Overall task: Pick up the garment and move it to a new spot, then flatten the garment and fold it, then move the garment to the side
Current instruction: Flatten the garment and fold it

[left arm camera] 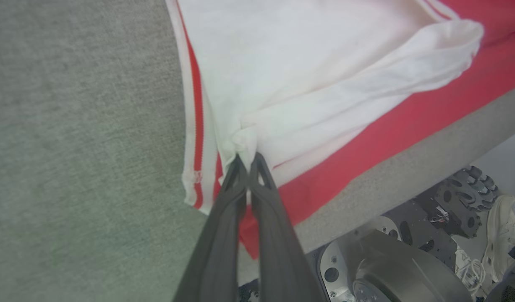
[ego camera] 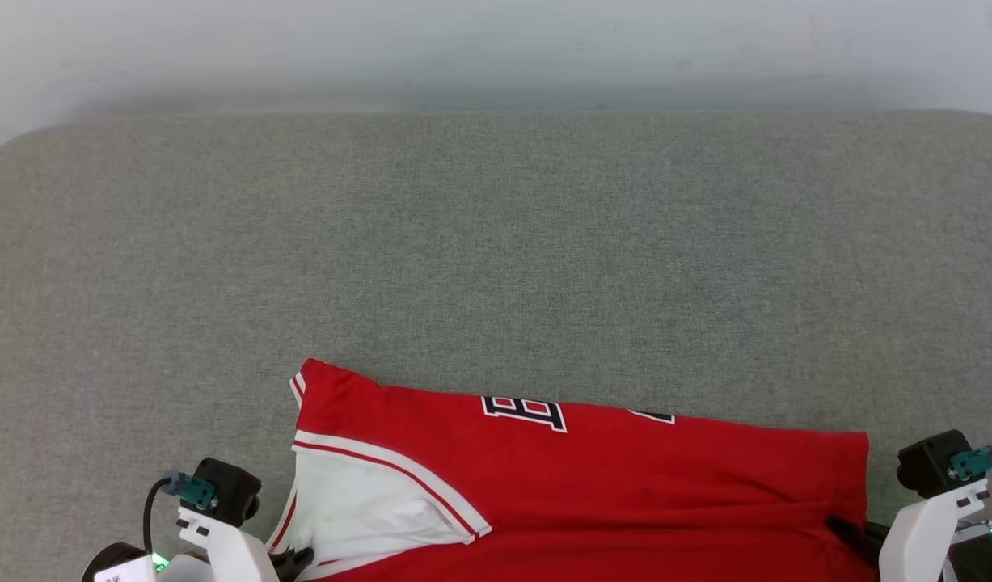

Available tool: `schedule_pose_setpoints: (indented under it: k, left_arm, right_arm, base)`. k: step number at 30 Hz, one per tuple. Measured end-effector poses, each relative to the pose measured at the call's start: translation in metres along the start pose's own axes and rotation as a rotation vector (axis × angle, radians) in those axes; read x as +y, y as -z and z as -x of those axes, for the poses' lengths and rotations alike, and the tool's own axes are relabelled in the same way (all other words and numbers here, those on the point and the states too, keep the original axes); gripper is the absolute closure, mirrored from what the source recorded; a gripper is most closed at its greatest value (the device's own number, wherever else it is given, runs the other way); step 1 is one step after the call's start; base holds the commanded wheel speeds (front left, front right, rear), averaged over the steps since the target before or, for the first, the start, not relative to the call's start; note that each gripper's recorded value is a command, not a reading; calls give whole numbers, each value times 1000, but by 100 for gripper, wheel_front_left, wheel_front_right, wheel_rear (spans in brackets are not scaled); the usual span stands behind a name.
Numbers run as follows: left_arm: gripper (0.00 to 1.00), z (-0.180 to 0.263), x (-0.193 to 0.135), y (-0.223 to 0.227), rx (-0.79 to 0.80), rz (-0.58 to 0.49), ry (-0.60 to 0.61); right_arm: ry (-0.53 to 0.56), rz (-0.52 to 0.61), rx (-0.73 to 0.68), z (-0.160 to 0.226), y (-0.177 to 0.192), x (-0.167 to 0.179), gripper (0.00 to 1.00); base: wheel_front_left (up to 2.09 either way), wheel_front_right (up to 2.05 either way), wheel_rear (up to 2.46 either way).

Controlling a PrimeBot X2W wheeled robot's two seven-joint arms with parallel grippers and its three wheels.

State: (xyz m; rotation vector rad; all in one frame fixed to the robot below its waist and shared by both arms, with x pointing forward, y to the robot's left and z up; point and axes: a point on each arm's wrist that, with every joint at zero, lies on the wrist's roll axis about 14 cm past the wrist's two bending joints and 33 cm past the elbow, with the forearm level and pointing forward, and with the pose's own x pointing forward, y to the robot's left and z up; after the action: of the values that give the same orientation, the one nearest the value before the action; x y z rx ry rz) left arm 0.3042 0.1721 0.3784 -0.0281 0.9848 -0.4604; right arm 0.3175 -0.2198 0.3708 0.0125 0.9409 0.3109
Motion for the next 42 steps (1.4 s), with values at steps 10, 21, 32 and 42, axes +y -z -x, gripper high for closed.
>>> schedule_pose_setpoints:
  k: [10,21,32,42]
  left_arm:
    - [0,6,13,-17,-135,43,-71]
    - [0,55,25,-81,-532,-14,-222]
    - [0,88,42,-115,-797,10,-423]
    - [0,119,55,-124,-978,-22,-634]
  right_arm:
    - [20,22,-123,8,-21,-1,0]
    - [95,107,-441,68,-108,-10,0]
    - [176,95,-291,76,-96,-34,0]
    - [114,34,-142,46,-66,-21,0]
  base:
    - [0,0,0]
    - [0,0,0]
    - [0,0,0]
    - [0,0,0]
